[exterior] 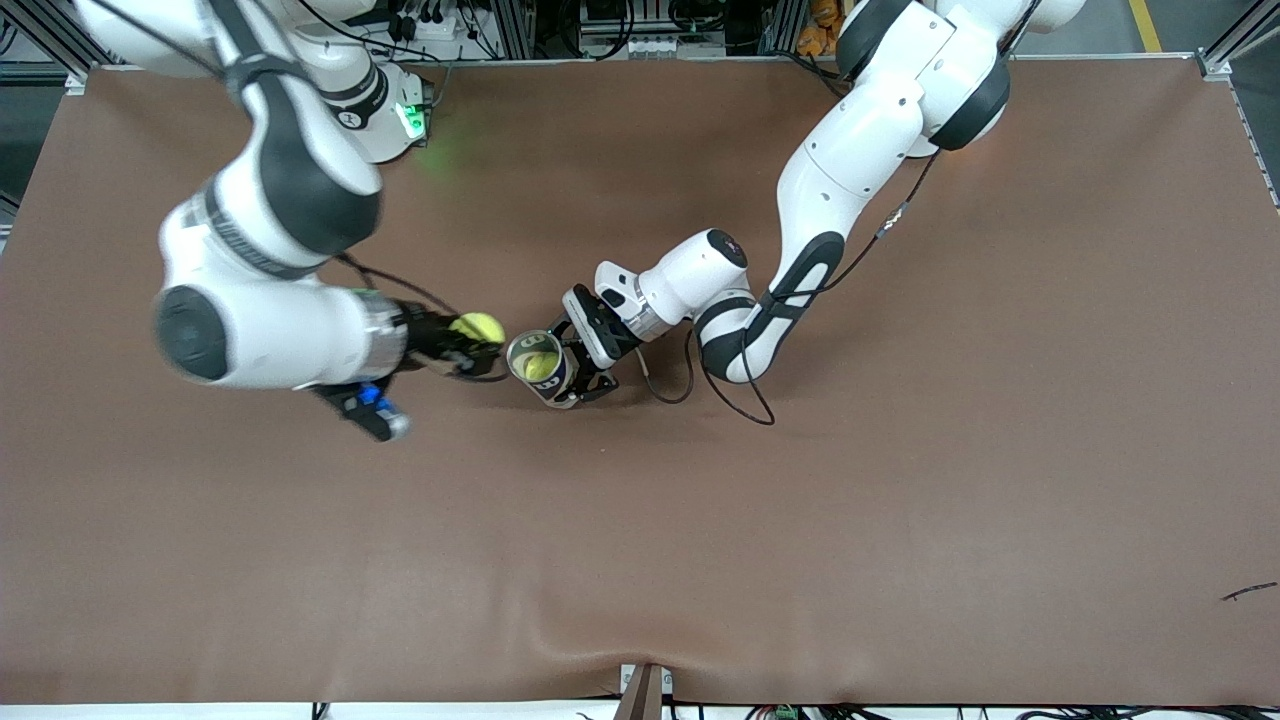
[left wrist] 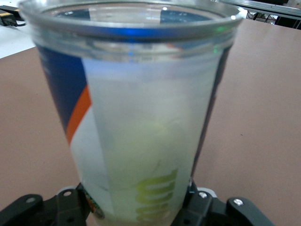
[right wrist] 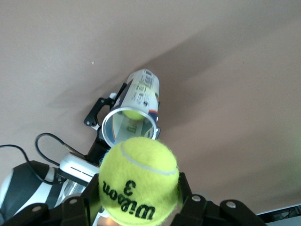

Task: Insert tennis ball vertically with right arm
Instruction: 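Carry the second ball over the tube and release it inside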

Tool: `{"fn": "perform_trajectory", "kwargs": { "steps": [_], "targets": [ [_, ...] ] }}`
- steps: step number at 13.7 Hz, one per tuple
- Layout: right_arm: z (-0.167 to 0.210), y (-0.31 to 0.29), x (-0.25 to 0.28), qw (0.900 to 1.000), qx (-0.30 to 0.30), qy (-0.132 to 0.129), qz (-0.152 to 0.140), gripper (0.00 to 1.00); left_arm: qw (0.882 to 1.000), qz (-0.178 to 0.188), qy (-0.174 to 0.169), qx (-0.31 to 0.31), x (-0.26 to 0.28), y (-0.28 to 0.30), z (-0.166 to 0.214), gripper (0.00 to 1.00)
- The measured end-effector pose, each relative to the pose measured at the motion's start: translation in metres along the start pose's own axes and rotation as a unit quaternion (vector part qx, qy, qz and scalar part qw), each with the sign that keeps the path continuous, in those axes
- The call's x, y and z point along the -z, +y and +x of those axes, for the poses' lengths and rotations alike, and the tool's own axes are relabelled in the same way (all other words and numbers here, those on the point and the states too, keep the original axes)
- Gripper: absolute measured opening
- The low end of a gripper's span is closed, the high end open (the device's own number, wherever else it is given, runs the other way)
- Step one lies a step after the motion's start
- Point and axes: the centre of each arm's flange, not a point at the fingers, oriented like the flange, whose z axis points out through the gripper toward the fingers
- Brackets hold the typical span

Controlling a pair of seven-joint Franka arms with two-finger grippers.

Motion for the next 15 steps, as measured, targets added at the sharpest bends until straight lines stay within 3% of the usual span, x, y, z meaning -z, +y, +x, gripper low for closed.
{"fn": "perform_trajectory", "kwargs": {
  "steps": [3,9,10,13,15],
  "targets": [
    [-0.016,-0.016,-0.018,1.0,-0.001,0.013,-0.01,0.67,1.0,0.0,0.0,0.0,0.0,0.0,0.0,0.76],
    [-0.007,-0.029,-0.057,0.999,-0.017,0.026,-0.01,0.67,1.0,-0.001,0.0,0.0,0.0,0.0,-0.001,0.8],
    [-0.005,-0.029,-0.061,0.999,-0.027,0.025,-0.012,0.71,1.0,-0.001,0.0,0.0,0.0,0.0,-0.001,0.8],
    [-0.005,-0.031,-0.065,0.999,-0.043,0.024,-0.014,1.0,1.0,-0.001,0.0,0.0,0.0,0.0,-0.001,0.8],
    [-0.006,-0.032,-0.064,0.999,-0.047,0.026,-0.012,1.0,1.0,-0.002,0.001,0.0,0.0,0.0,-0.001,0.8]
  ]
}}
